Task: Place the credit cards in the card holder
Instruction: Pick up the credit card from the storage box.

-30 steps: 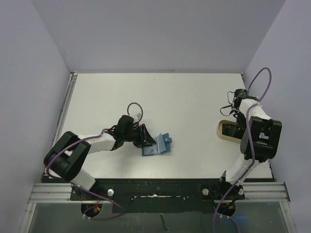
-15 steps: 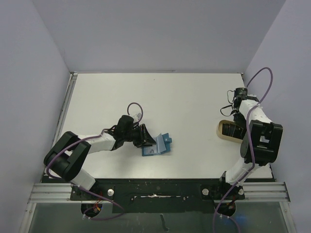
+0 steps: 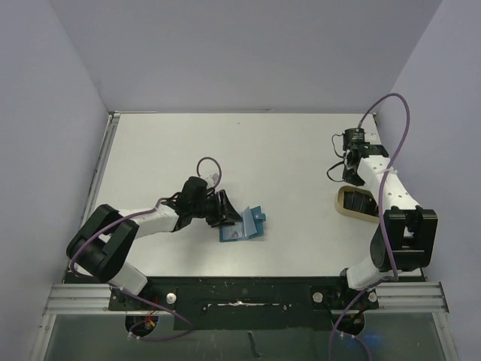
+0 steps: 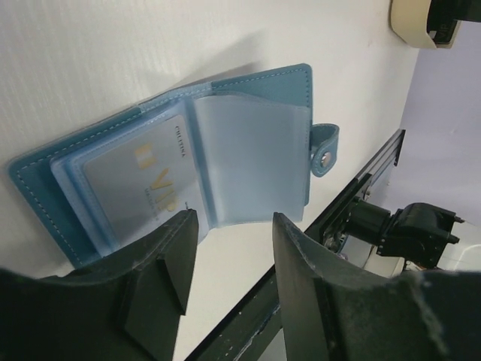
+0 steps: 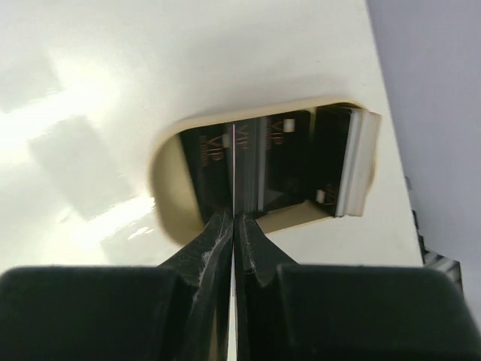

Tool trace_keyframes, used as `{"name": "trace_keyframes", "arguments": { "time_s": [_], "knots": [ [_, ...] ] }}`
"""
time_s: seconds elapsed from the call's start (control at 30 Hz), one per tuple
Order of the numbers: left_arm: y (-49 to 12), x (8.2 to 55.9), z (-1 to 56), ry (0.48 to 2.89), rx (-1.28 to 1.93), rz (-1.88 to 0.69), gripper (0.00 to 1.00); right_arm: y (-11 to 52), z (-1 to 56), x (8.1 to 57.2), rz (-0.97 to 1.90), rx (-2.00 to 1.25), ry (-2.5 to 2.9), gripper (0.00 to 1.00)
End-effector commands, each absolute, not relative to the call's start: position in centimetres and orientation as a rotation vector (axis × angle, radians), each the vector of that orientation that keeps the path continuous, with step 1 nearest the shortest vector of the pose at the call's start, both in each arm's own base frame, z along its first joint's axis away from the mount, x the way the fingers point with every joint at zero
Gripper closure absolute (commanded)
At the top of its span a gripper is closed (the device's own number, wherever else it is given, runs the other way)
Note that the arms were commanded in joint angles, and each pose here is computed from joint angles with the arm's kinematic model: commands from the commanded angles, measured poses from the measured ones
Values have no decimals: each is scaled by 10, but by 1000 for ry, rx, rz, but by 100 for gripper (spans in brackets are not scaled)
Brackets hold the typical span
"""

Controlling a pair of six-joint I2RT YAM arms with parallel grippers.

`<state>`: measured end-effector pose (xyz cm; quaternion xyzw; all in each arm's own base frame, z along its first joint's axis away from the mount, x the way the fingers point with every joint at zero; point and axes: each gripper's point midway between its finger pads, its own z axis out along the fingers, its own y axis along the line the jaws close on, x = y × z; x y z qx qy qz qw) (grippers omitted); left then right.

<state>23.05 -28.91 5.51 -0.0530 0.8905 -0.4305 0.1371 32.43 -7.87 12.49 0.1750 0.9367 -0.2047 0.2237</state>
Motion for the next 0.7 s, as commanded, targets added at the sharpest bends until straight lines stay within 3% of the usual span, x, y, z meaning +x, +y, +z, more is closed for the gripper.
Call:
{"name": "trace_keyframes", "arguments": {
  "time_s": [0.0,0.13,0.43,0.67],
  "knots": [
    [-298,251,102,2428,-93,-1268,56,-29,174,342,-373,403,2458,100],
    [-294,253,123,2383,-98,-1259,48,19,196,344,-189,288,2400,100],
    [-285,254,195,2178,-62,-1310,47,140,244,323,515,67,2151,100],
    [-285,246,243,2026,-68,-1440,49,198,263,288,953,-9,2014,100]
  ]
}}
